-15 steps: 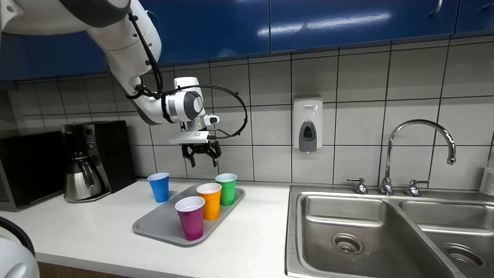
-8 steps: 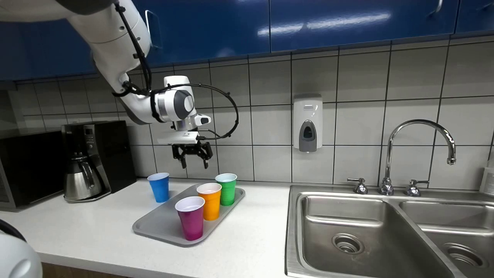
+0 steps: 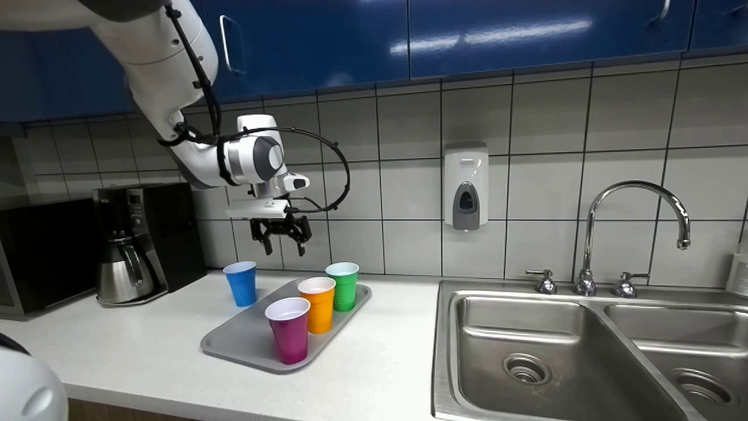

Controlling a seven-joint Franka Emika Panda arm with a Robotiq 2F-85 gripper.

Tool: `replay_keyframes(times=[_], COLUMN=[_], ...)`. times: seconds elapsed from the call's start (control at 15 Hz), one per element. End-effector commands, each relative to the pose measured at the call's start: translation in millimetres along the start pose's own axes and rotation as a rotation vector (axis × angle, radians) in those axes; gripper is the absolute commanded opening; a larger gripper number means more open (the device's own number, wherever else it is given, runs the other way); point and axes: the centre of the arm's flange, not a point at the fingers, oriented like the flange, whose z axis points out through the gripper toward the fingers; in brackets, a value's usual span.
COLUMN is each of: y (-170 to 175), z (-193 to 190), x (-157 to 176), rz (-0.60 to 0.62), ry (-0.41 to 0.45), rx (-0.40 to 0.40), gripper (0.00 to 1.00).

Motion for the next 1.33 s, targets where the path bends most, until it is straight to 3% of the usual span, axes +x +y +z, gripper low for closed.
replay_keyframes(times=[0.0, 0.4, 0.47, 1.27], y=[-8.2, -36.1, -20.4, -34.0], z=[-2.8, 2.7, 4.1, 4.7], x=[-0.9, -5.1, -3.0, -5.0], rz=[0.031, 0.106, 0.063, 0.080], ry=[0.000, 0.000, -0.008, -0.010], rx=[0.016, 0.024, 0.007, 0.012], gripper=[1.00, 1.00, 1.00, 1.00])
